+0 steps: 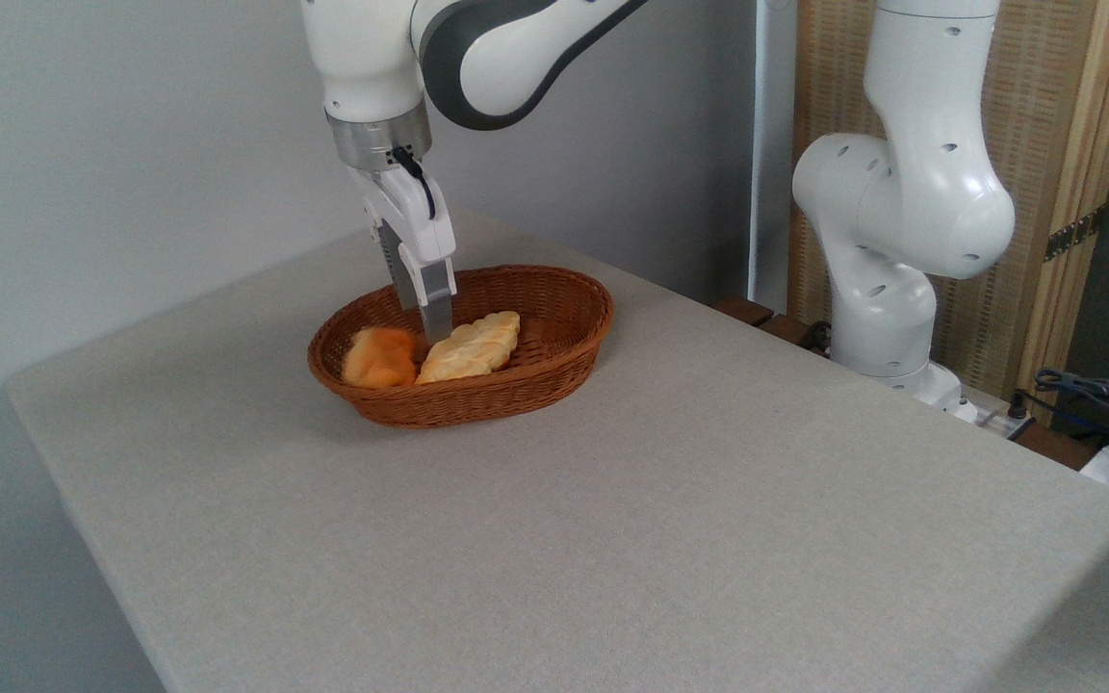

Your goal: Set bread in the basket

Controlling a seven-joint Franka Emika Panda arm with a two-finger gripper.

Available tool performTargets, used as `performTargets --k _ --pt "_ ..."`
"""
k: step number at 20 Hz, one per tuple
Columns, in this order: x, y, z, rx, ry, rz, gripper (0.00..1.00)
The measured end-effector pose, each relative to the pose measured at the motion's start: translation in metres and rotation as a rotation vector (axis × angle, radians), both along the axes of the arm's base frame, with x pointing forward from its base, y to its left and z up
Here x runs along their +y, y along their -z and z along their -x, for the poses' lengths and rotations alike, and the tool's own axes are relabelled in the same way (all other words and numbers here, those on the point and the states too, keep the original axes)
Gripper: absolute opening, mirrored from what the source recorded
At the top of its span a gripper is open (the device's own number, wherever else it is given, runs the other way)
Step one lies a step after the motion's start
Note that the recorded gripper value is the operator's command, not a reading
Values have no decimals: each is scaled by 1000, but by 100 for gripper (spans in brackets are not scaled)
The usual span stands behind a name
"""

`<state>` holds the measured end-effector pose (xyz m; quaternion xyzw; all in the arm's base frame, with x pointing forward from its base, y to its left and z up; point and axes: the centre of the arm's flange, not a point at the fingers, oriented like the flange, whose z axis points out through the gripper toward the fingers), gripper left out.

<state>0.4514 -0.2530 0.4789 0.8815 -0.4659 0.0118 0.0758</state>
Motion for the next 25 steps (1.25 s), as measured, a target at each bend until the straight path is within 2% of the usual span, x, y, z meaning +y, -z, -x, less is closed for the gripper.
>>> performTargets --k 7,13,14,18,22,25 --pt "8 -9 -3 -11 -17 4 100" --pt "81 -60 -30 -101 -160 48 100" --pt "95 -67 -34 -113 -178 40 100" --pt "137 -81 -41 -117 -199 -62 100" --pt "170 -95 -46 -117 -151 -79 100" --pt "176 -95 -44 -95 -122 -83 100"
